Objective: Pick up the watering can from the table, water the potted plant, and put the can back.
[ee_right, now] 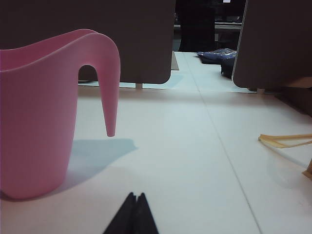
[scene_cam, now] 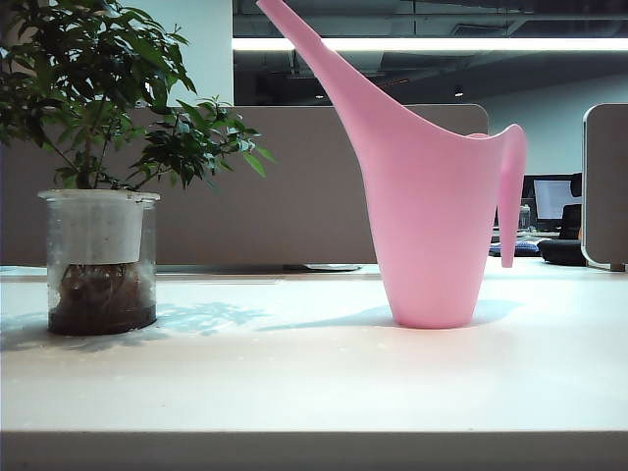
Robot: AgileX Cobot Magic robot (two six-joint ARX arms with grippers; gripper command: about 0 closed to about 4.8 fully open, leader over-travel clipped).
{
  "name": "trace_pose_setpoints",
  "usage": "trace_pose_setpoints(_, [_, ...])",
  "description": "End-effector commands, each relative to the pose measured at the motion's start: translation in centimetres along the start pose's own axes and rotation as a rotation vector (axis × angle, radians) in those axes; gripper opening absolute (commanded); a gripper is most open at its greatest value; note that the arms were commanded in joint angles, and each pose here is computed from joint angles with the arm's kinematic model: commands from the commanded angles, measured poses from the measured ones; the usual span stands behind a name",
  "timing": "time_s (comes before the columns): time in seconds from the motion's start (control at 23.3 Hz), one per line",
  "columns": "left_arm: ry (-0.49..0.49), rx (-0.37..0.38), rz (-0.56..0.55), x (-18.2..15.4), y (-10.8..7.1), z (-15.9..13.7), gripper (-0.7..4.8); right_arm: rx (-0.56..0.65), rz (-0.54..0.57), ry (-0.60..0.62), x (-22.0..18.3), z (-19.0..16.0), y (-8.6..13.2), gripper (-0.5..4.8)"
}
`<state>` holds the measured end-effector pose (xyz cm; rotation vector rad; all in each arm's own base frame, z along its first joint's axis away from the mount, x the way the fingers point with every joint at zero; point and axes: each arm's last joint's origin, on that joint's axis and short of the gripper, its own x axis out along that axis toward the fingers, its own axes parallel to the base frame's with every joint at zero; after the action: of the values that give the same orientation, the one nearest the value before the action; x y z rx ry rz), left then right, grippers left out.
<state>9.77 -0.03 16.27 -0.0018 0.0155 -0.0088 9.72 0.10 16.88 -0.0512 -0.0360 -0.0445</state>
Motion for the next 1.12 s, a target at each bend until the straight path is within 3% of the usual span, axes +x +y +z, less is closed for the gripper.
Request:
trace_pose_setpoints(0.04, [-0.019,-0.007,0.001,0.0,0.0,0.3,-0.04,0.001,-0.005,-0.014,0.0,0.0,0.0,-0.06])
trace_pose_setpoints(0.34, [-0.024,-0.014,0.001,0.0,0.0,0.4,-0.05,0.003,-0.006,-0.024,0.0,0.1,0.0,-0.06])
trace_pose_setpoints(0.47, [-0.054,-0.08,-0.021,-0.3,-0.1,1.5,-0.05,0.053,-0.004,-0.076,-0.1,1.2,-0.1,-0.06])
trace_pose_setpoints(0.64, [-0.125,-0.087,-0.065,-1.3,-0.2,5.0,-0.05,0.115,-0.084,-0.241,-1.2,5.5,-0.6,-0.06])
trace_pose_setpoints(0.77, [-0.173,-0.071,-0.065,-1.9,-0.2,9.3,-0.05,0.134,-0.184,-0.322,-2.4,9.5,-1.2,-0.06])
trace_pose_setpoints(0.99, [-0.135,-0.072,-0.066,-0.6,-0.2,14.6,-0.05,0.111,-0.112,-0.263,-1.2,14.1,-1.2,-0.06])
trace_pose_setpoints(1.12, [-0.141,-0.068,-0.075,0.1,-0.2,16.9,-0.05,0.092,-0.055,-0.15,1.0,15.9,-1.0,-0.06])
